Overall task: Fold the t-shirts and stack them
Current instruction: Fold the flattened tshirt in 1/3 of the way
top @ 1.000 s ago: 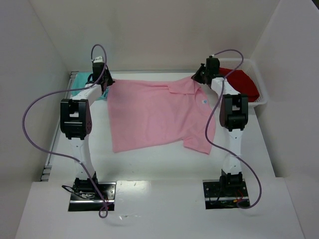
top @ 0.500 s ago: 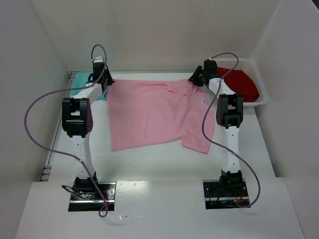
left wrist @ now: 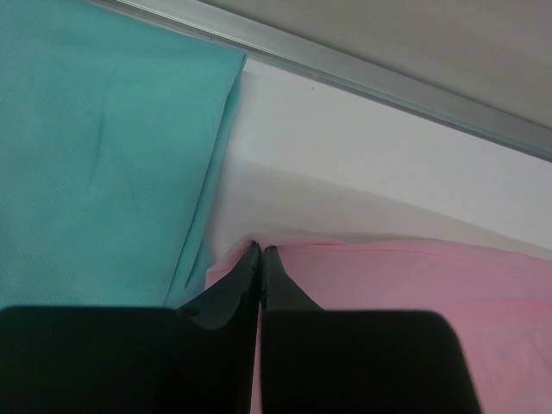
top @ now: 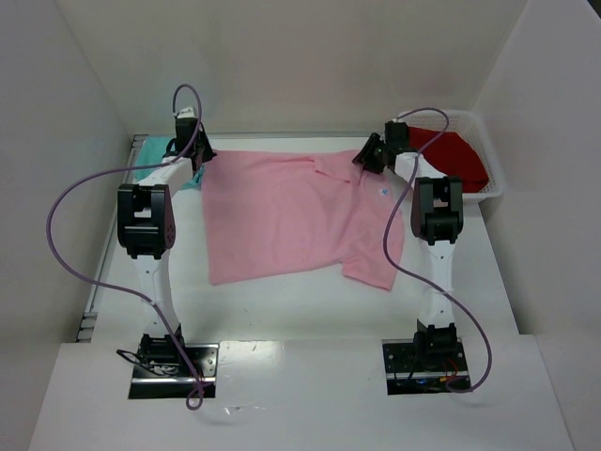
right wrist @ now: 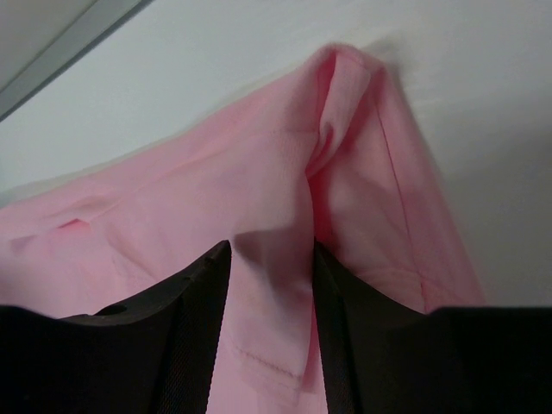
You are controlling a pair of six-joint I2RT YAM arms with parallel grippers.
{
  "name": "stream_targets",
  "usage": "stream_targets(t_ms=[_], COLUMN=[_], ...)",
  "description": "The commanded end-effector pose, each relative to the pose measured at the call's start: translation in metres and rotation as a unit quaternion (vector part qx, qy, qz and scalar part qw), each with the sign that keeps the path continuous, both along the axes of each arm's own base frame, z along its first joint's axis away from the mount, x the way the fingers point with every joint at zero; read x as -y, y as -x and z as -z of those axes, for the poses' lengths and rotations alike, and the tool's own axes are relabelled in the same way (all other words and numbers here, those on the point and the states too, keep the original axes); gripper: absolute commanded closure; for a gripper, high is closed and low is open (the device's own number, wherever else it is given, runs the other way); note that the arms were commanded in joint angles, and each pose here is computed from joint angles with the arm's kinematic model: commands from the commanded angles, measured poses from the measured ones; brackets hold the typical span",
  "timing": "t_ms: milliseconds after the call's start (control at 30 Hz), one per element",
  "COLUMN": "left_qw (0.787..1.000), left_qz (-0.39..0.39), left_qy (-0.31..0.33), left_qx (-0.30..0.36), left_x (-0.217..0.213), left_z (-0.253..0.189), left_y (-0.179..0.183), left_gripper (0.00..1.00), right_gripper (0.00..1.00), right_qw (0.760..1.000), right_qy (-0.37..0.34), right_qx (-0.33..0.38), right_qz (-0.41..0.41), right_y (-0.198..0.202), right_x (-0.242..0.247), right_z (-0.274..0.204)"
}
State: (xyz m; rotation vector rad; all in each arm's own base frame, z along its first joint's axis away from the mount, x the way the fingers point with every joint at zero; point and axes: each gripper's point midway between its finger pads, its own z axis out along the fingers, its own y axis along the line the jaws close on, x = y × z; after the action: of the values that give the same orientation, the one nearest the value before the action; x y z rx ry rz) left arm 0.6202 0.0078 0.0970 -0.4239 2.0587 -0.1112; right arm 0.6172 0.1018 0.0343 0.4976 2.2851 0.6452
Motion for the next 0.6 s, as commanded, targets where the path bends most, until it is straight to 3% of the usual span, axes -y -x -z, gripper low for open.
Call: stream_targets(t_ms=[0, 267, 367, 467, 500, 567], left_qw=[1.000, 0.999, 0.999, 0.999, 0.999, 0.999], left_qz=[0.008, 0.008, 0.012, 0.012, 0.012, 0.016], left_qy=[-0.002, -0.002, 0.000, 0.000, 0.000, 0.002], left_qx=[0.027, 0.031, 0.031, 0.031, 0.031, 0.031], left_x=[-0.001, -0.001, 0.000, 0.000, 0.000, 0.002], left_z=[-0.016, -0.022, -0.022, -0.022, -0.022, -0.022], left_y=[-0.011, -0.011, -0.011, -0.011, -0.011, -0.011], left_gripper=[1.00, 1.00, 1.00, 1.00, 1.00, 1.00], right_gripper=[0.51, 0.50, 0.55, 0.66, 0.77, 0.89], right_qw=[0.999, 0.999, 0.999, 0.999, 0.999, 0.999], right_qy=[0.004, -0.021, -0.024, -0.027, -0.027, -0.024], right_qx=[0.036, 0.032, 0.032, 0.031, 0.031, 0.032], right_qz=[-0.012, -0.028, -0.031, -0.035, -0.035, -0.031], right_y=[0.008, 0.013, 0.011, 0.012, 0.012, 0.010], right_x=[-0.003, -0.012, -0.013, -0.015, -0.015, -0.013], right_z=[-0.041, -0.042, -0.040, -0.041, -0.041, -0.043])
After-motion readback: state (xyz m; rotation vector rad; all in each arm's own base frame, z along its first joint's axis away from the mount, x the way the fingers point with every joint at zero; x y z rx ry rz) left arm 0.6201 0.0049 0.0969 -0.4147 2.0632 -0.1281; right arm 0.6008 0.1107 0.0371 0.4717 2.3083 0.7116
